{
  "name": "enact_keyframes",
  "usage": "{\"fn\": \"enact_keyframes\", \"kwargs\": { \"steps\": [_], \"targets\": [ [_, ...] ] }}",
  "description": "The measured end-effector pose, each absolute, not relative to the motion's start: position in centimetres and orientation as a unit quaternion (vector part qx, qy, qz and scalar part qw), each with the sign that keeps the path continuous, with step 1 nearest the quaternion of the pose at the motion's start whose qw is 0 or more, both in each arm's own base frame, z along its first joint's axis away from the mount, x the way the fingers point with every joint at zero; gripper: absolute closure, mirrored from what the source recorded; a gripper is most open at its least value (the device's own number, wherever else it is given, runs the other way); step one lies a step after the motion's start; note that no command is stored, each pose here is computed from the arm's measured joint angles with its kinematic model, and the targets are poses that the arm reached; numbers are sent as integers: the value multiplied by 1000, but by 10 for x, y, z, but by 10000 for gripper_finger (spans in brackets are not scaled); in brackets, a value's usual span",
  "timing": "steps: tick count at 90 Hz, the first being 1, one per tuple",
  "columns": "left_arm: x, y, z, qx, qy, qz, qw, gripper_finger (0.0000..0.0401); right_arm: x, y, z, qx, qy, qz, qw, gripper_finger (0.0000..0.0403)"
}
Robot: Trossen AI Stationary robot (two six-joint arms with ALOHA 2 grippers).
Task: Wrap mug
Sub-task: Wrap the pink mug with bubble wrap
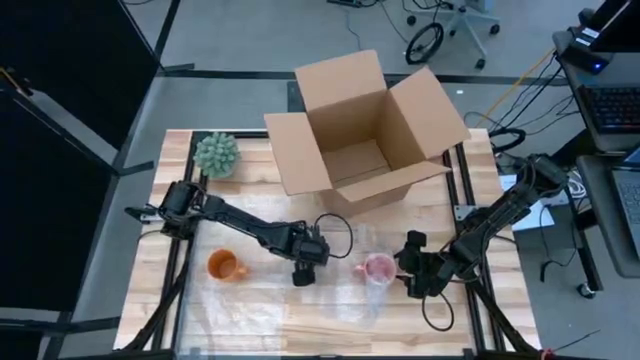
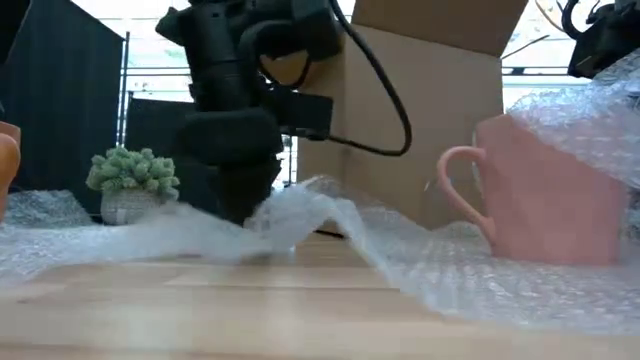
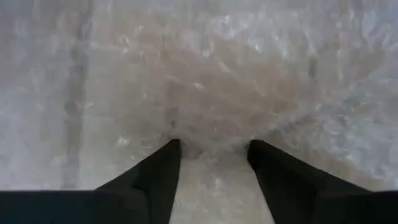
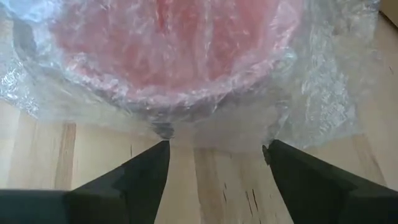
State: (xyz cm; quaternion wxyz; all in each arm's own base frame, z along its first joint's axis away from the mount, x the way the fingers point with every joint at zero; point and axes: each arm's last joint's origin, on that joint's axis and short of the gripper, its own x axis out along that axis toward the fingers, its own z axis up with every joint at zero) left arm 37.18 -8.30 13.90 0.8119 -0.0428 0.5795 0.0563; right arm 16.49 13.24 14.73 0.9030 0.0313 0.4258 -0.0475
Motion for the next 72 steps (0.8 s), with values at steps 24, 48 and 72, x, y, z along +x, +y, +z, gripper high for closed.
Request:
{"fn": "enact_keyframes", "kwargs": {
  "steps": [24,48,72],
  "targets": [
    [401,-97,185,-51,498,18,865,389,165,132,147,30,425,-47,903,145],
    [425,-104,235,-25,404,-13,914,375,165,132,147,31,425,-48,903,145],
    [440,-108,255,-24,298,-35,954,375,165,132,147,35,425,-50,903,145]
  ]
}}
